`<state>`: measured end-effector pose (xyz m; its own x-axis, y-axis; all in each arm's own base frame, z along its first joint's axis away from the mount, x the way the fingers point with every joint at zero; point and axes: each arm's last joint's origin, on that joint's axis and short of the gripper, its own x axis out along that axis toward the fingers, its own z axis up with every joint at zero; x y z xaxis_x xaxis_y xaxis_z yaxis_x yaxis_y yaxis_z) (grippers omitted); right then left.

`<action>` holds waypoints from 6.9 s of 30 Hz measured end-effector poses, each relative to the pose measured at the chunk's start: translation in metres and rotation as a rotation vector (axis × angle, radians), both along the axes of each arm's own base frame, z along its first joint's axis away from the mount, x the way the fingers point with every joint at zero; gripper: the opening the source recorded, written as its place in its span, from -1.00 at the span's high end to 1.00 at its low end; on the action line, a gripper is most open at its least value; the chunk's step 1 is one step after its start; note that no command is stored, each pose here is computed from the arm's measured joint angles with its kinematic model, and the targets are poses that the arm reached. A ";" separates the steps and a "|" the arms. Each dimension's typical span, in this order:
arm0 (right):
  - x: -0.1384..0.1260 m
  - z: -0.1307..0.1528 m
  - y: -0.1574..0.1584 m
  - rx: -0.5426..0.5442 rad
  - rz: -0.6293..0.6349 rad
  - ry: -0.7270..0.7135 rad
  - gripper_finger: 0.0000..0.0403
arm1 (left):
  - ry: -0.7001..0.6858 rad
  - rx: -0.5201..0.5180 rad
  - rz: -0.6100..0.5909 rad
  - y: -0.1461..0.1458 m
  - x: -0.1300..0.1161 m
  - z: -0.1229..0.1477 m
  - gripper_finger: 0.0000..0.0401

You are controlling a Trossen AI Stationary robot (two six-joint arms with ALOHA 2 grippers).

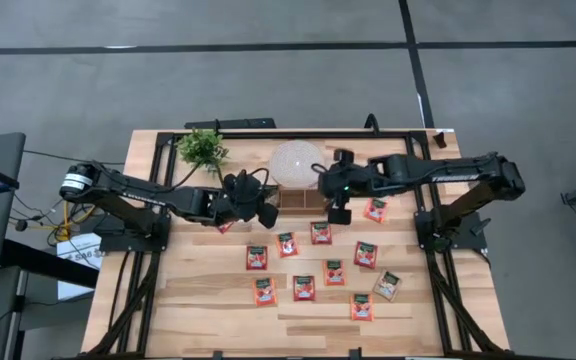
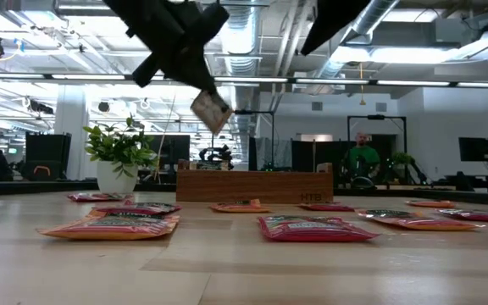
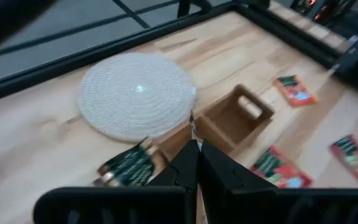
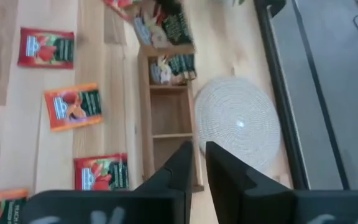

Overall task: Pick & Place Tea
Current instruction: Put the brown tea bag into the left of the wooden organizer

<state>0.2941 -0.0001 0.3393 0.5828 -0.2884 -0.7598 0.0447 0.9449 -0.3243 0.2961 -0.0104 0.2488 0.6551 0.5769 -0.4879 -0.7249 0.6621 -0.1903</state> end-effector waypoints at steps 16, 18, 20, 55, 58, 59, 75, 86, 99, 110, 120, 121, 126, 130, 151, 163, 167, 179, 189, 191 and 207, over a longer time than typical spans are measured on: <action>-0.031 0.005 0.000 0.056 -0.059 -0.058 0.96 | -0.035 0.096 0.065 0.024 -0.010 -0.050 1.00; -0.029 0.003 0.000 0.055 -0.059 -0.053 0.96 | -0.033 0.099 0.044 0.026 -0.006 -0.054 1.00; -0.029 0.001 0.000 0.055 -0.059 -0.043 0.96 | -0.034 0.112 0.043 0.028 -0.002 -0.058 1.00; -0.027 0.001 0.000 0.057 -0.059 -0.043 0.96 | 0.027 0.079 0.044 0.040 0.009 -0.087 1.00; -0.027 0.001 0.000 0.057 -0.059 -0.043 0.96 | 0.028 0.079 0.043 0.040 0.009 -0.087 1.00; -0.027 0.001 0.000 0.057 -0.059 -0.043 0.96 | 0.028 0.079 0.043 0.040 0.009 -0.087 1.00; -0.027 0.001 0.000 0.057 -0.059 -0.043 0.96 | 0.062 0.110 0.022 0.040 0.009 -0.087 0.99; -0.027 0.001 0.000 0.068 -0.051 -0.043 0.96 | 0.093 0.152 0.026 0.041 0.008 -0.087 0.69; -0.027 0.001 0.000 0.070 -0.050 -0.043 0.96 | 0.102 0.180 0.028 0.041 0.007 -0.084 0.55; -0.026 0.002 0.001 0.071 -0.049 -0.061 0.96 | 0.059 0.250 -0.063 0.052 0.012 -0.049 0.55; -0.024 0.003 0.001 0.083 -0.061 -0.094 0.96 | 0.124 0.040 -0.139 0.096 0.015 -0.031 0.55; -0.024 0.003 0.001 0.083 -0.061 -0.095 0.96 | 0.124 0.004 -0.161 0.097 0.014 -0.032 0.55; -0.024 0.004 0.001 0.083 -0.062 -0.097 0.96 | 0.140 -0.057 -0.200 0.097 0.012 -0.036 0.55; -0.023 0.004 0.001 0.083 -0.061 -0.100 0.96 | 0.143 -0.063 -0.207 0.095 0.012 -0.036 0.55; -0.023 0.004 0.001 0.082 -0.062 -0.099 0.96 | 0.259 -0.162 -0.159 0.091 0.013 -0.063 0.55; -0.023 0.004 0.001 0.082 -0.061 -0.098 0.96 | 0.270 -0.192 -0.151 0.090 0.012 -0.065 0.55; -0.023 0.004 0.001 0.082 -0.061 -0.098 0.96 | 0.269 -0.206 -0.145 0.088 0.012 -0.065 0.55; -0.023 0.004 0.001 0.081 -0.059 -0.097 0.96 | 0.277 -0.214 -0.151 0.086 0.012 -0.066 0.55; -0.023 0.004 0.001 0.081 -0.060 -0.097 0.96 | 0.303 -0.224 -0.162 0.082 0.010 -0.068 0.55; -0.023 0.004 0.001 0.081 -0.060 -0.097 0.96 | 0.316 -0.228 -0.160 0.081 0.009 -0.068 0.55; -0.024 0.004 0.001 0.072 -0.048 -0.094 0.96 | 0.333 -0.116 -0.164 0.083 0.004 -0.025 0.55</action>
